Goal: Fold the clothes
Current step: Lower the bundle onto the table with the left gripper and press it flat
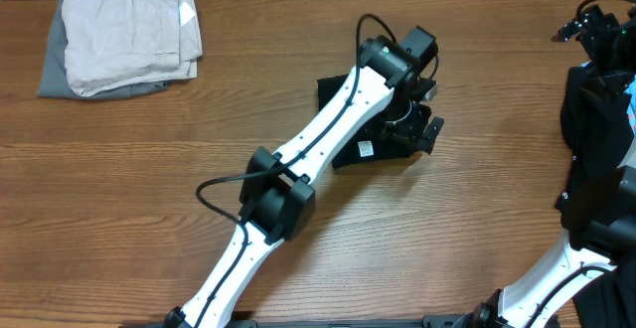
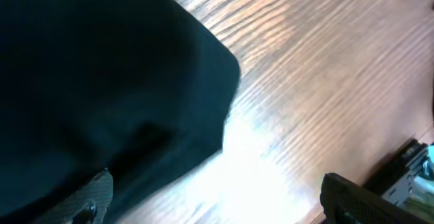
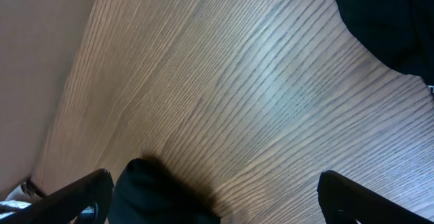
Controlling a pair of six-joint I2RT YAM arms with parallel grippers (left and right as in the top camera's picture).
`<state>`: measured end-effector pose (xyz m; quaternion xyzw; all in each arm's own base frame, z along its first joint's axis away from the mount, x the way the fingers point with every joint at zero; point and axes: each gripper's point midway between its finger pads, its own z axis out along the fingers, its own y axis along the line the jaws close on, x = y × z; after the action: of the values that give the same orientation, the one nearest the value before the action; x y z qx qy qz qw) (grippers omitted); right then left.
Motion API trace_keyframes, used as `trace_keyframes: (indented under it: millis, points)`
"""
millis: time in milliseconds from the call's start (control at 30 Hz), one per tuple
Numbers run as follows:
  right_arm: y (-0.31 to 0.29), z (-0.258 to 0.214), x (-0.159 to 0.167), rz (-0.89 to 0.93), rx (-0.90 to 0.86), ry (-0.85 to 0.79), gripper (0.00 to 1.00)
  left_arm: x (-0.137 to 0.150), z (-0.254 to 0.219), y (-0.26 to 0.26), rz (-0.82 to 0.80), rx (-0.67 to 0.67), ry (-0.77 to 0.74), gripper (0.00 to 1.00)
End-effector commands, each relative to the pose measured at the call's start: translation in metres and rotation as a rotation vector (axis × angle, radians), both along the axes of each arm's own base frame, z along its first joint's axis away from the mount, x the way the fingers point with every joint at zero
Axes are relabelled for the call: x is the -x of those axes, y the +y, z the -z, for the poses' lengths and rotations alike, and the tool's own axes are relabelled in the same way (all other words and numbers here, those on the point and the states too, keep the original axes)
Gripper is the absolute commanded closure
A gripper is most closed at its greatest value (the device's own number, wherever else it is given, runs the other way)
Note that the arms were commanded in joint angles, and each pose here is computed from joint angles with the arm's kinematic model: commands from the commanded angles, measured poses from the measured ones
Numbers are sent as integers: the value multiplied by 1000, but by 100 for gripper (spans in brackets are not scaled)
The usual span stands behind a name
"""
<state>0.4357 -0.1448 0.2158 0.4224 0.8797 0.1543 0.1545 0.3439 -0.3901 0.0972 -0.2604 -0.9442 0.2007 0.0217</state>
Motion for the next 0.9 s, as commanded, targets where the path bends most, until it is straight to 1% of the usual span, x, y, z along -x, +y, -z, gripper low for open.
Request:
trace_keyframes:
  millis: [0, 67, 133, 267, 333, 433, 500, 567, 633, 700, 800, 867]
  points:
    - [-2, -5, -1, -6, 15, -17, 0, -32, -50, 30, -30, -52, -219, 0]
    - [-2, -6, -1, -7, 15, -18, 0, -50, -48, 52, -76, -108, -252, 2]
    - [-2, -5, -1, -7, 15, -17, 0, -64, -48, 68, -117, -116, -253, 3]
    - [-2, -5, -1, -6, 14, -17, 0, -86, -41, 98, -175, -128, -236, 15]
    - [-1, -6, -1, -7, 14, -18, 0, -86, -31, 104, -166, -114, -186, 23]
    - [-1, -5, -1, -7, 14, -17, 0, -77, -10, 95, -116, -55, -94, 28]
    - [-2, -5, -1, -7, 15, -17, 0, -72, 6, 90, -99, -43, -45, 35]
    - [-2, -5, -1, -7, 15, -17, 0, -67, 26, 90, -92, -75, -2, 41]
    - [-2, -5, -1, -7, 15, -17, 0, -62, 45, 94, -89, -110, 37, 44]
    - [-2, -5, -1, -7, 15, -17, 0, -62, 63, 103, -115, -176, 57, 44]
    - [-2, -5, -1, -7, 15, -17, 0, -71, 81, 131, -203, -309, 49, 44]
    - [-2, -5, -1, -7, 15, -17, 0, -77, 82, 144, -219, -338, 36, 44]
